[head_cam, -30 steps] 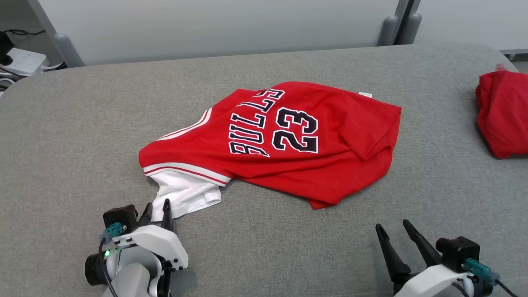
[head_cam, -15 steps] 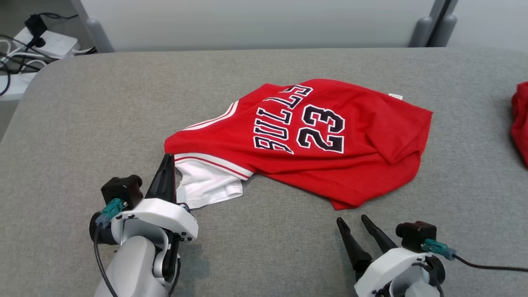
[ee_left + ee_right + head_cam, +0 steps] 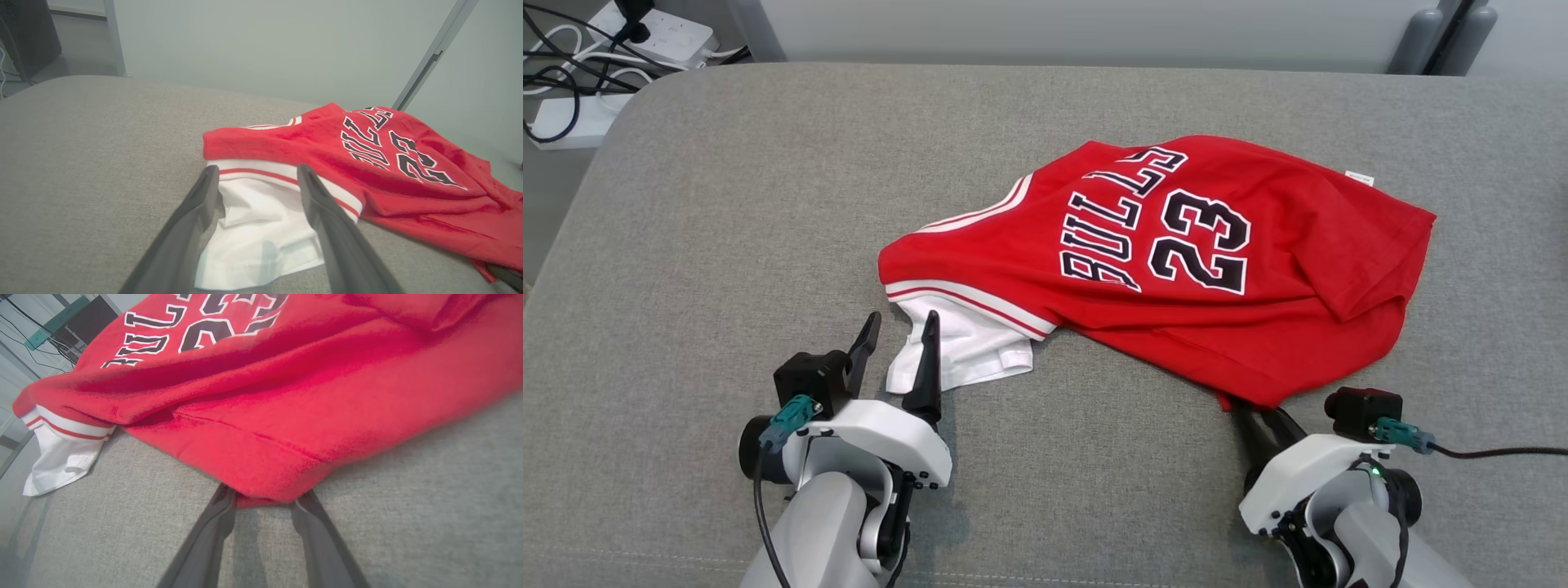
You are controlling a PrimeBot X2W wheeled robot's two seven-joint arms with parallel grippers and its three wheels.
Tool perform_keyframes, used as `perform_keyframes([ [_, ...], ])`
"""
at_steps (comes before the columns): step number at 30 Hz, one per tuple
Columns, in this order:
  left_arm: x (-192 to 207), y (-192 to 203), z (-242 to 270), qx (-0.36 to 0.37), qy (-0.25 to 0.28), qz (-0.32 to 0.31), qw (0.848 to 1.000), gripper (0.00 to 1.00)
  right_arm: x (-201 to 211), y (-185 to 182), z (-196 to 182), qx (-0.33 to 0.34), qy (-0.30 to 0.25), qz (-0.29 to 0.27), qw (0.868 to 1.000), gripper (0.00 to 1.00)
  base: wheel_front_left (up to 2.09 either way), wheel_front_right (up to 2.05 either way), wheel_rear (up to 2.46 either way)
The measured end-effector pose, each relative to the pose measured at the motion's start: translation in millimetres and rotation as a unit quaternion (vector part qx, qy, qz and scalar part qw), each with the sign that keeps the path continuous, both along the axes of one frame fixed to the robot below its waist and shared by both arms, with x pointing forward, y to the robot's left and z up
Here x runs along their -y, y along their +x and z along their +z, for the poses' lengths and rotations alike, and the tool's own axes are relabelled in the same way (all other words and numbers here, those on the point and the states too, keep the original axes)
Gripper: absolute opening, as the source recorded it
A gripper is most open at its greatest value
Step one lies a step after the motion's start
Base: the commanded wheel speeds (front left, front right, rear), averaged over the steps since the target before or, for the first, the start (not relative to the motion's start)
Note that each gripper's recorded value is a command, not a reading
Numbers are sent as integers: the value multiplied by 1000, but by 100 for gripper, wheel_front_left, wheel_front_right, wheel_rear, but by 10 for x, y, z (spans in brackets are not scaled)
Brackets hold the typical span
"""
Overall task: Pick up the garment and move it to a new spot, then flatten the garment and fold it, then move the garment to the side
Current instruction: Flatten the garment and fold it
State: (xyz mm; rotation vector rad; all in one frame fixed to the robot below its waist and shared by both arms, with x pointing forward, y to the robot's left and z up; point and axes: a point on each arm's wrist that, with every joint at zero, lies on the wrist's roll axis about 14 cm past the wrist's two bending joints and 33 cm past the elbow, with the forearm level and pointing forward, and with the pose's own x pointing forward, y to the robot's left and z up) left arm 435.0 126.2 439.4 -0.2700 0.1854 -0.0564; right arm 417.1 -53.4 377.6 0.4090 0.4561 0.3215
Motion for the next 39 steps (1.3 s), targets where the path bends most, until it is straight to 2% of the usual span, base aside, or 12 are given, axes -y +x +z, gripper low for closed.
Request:
perform_keyframes([
  [1,6,-4,-4,-1,-1,0,1000,100,1,7,-22,-3,-4,3,1000,0,0,0,0],
  [6,-15,-6,-1,-1,2,5,1000,100,-18,27,-76,-6,-31,23,999,0,0,0,0],
  [11,-42,14,20,2,0,12,1000,100,76,76,-1,33,-89,53,994,0,0,0,0],
  [13,-32,9,7,0,-2,12,1000,100,260,117,56,54,-123,55,989,0,0,0,0],
  [17,59,-65,-115,-18,-3,0,1000,100,854,41,45,76,-217,51,972,0,0,0,0],
  [21,181,-91,-194,-30,-7,-25,999,100,1380,-134,-17,74,-310,57,946,0,0,0,0],
  [22,181,-91,-194,-30,-7,-25,999,100,1380,-134,-17,74,-310,57,946,0,0,0,0],
  [24,265,-111,-244,-38,-14,-42,998,100,1530,-147,41,84,-332,50,938,0,0,0,0],
  [29,616,-276,-453,-86,-24,-117,989,100,1398,-355,-70,60,-305,43,950,0,0,0,0],
  [31,726,-361,-543,-110,-19,-145,983,100,1360,-434,-120,48,-292,38,954,100,0,0,0],
  [35,784,-460,-664,-138,10,-179,974,100,1382,-436,-77,48,-279,18,959,100,0,0,0],
  [39,748,-510,-734,-151,22,-181,972,100,1431,-458,-38,50,-274,4,960,100,0,0,0],
])
